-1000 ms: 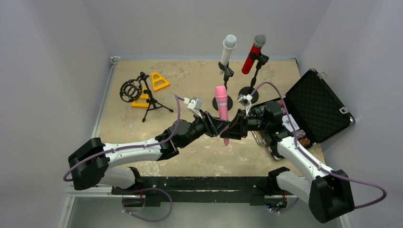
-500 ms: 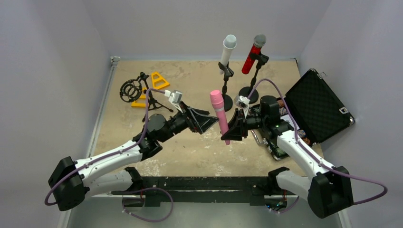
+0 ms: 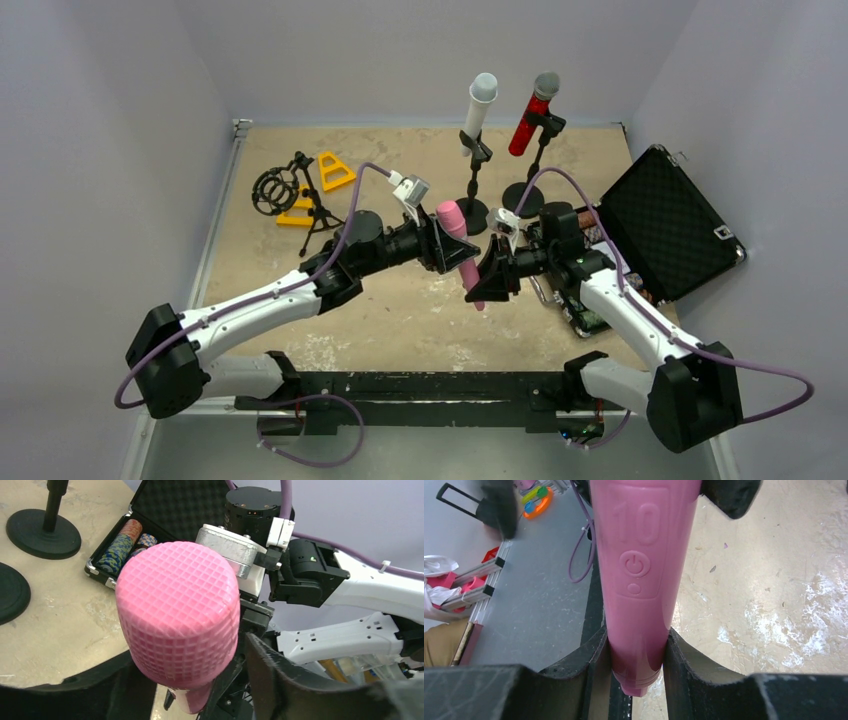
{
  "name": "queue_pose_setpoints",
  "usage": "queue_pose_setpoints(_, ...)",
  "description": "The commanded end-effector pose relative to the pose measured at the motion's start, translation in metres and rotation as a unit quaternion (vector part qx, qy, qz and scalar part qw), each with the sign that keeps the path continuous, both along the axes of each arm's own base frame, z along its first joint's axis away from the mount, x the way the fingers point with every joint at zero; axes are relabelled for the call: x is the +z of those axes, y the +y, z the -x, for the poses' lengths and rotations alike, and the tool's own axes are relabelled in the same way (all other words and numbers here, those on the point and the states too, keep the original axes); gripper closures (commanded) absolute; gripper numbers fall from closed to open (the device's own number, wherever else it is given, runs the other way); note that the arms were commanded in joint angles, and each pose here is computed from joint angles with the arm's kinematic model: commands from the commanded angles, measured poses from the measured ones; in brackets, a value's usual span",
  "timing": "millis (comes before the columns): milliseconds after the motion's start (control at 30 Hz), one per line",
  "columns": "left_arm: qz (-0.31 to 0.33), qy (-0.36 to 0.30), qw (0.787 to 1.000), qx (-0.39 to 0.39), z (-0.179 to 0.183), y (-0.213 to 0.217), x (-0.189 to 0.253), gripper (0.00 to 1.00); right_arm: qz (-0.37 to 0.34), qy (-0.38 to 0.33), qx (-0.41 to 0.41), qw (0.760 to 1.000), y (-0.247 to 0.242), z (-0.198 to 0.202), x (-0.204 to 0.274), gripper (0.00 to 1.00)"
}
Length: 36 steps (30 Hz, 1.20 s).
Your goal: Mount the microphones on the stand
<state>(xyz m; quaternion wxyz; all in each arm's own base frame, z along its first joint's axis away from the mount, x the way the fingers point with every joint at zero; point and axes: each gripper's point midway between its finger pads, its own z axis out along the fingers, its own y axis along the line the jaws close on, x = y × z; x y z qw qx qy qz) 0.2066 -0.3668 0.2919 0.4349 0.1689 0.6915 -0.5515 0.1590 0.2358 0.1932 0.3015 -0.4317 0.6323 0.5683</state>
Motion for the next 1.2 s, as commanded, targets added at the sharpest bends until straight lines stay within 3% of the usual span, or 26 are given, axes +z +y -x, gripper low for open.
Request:
queue_pose_setpoints(0,-0.005,-0.029,1.000,-0.008,-0.003,-0.004,0.015,0.48,-0.018,-0.039,0.019,0.999,0.003,-0.001,0.019,1.00)
queue_pose_setpoints(67,-0.011,-0.028,1.000,-0.009,-0.003,-0.004,0.013,0.69,-0.019,-0.038,0.020,0.999,0.003,-0.001,0.019,1.00)
queue_pose_setpoints(133,-0.016,-0.029,0.999,-0.006,-0.003,-0.002,0.012,1.00,-0.020,-0.037,0.023,0.999,0.003,0.000,0.019,1.00)
queue_pose_setpoints(167,-0.019,-0.032,0.999,-0.004,-0.002,0.000,0.013,1.00,-0.021,-0.035,0.027,0.999,0.003,0.001,0.019,0.93)
queue_pose_setpoints(300,-0.039,-0.049,0.998,0.021,0.002,0.026,0.018,1.00,-0.019,-0.054,0.034,0.998,0.000,0.004,0.023,0.20)
queue_pose_setpoints(333,-0.051,-0.051,0.997,0.034,0.003,0.036,0.018,1.00,-0.017,-0.066,0.033,0.997,-0.001,0.004,0.025,0.17)
queue_pose_setpoints(500,-0.159,-0.069,0.975,0.140,0.008,0.120,0.016,1.00,-0.004,-0.108,-0.010,0.994,-0.013,-0.010,0.033,0.11)
queue_pose_setpoints(567,-0.214,-0.086,0.954,0.191,0.011,0.164,0.021,1.00,-0.003,-0.117,-0.028,0.993,-0.021,-0.016,0.036,0.10)
queue_pose_setpoints(767,-0.290,-0.168,0.868,0.366,0.003,0.277,0.090,1.00,-0.003,-0.129,-0.050,0.990,-0.029,-0.021,0.039,0.07)
queue_pose_setpoints(900,-0.290,-0.198,0.825,0.444,-0.013,0.311,0.128,1.00,-0.003,-0.128,-0.052,0.990,-0.029,-0.022,0.039,0.05)
queue_pose_setpoints(1033,-0.265,-0.210,0.804,0.490,-0.031,0.326,0.162,1.00,-0.002,-0.127,-0.055,0.990,-0.031,-0.022,0.038,0.04)
queue_pose_setpoints(1167,-0.291,-0.228,0.772,0.517,-0.054,0.342,0.176,1.00,-0.002,-0.131,-0.058,0.990,-0.032,-0.021,0.038,0.03)
